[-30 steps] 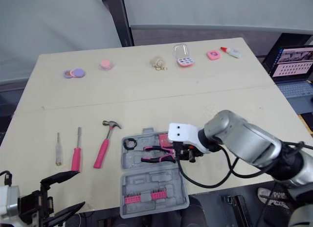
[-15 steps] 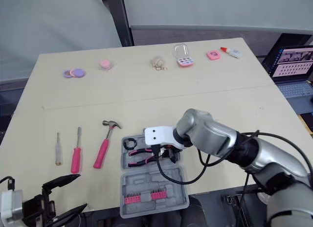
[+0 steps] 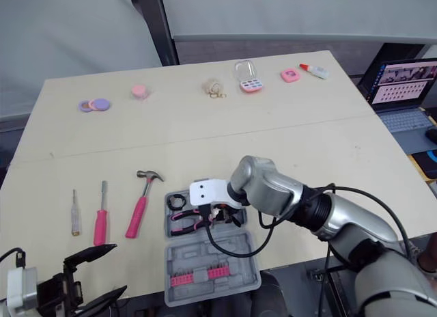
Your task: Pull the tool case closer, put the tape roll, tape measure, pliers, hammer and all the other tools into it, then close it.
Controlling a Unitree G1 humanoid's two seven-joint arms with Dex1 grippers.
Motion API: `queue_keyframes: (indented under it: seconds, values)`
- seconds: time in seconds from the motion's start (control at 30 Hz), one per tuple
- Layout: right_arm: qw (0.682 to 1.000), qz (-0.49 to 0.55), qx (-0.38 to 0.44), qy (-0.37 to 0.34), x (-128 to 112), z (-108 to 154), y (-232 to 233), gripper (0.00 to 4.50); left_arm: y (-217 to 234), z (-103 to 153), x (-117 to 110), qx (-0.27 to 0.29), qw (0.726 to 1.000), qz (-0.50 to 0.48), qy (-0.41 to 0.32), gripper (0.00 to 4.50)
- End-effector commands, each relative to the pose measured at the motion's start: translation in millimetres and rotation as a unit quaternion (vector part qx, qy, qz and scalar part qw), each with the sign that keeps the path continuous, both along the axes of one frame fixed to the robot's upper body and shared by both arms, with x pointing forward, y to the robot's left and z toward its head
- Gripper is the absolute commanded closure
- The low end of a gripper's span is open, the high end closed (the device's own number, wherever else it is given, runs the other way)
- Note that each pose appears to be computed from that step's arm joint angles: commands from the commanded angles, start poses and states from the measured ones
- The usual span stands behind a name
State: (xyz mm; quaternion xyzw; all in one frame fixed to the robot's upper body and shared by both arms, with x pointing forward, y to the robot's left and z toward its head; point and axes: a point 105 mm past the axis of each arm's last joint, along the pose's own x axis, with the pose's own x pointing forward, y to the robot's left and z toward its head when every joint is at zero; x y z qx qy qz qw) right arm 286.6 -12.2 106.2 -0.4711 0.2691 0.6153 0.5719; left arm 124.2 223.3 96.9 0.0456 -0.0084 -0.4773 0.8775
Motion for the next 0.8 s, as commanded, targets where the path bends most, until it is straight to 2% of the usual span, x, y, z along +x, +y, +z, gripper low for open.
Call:
queue_keyframes:
  seconds: [0.03, 0.33, 0.63, 0.8]
  values:
    - [1.0, 0.015, 0.018, -0.009, -2.2, 9.4, 9.3, 3.54, 0.7, 2.6, -2.9, 0.01, 1.0, 0.001, -0.004, 0.0]
    - [1.0, 0.014, 0.022, -0.01, -1.7, 7.5, 12.5, 3.54, 8.0, 2.3, 0.1, 0.023, 0.999, 0.03, -0.012, 0.0]
    - [0.998, 0.03, 0.053, -0.022, -3.0, 24.2, 21.8, 3.54, 8.7, 4.8, 3.4, 0.02, 0.999, 0.04, -0.015, 0.0]
    - [0.998, 0.035, 0.055, -0.025, -3.3, 24.6, 23.3, 3.54, 6.9, 4.7, 4.5, 0.019, 0.999, 0.038, -0.015, 0.0]
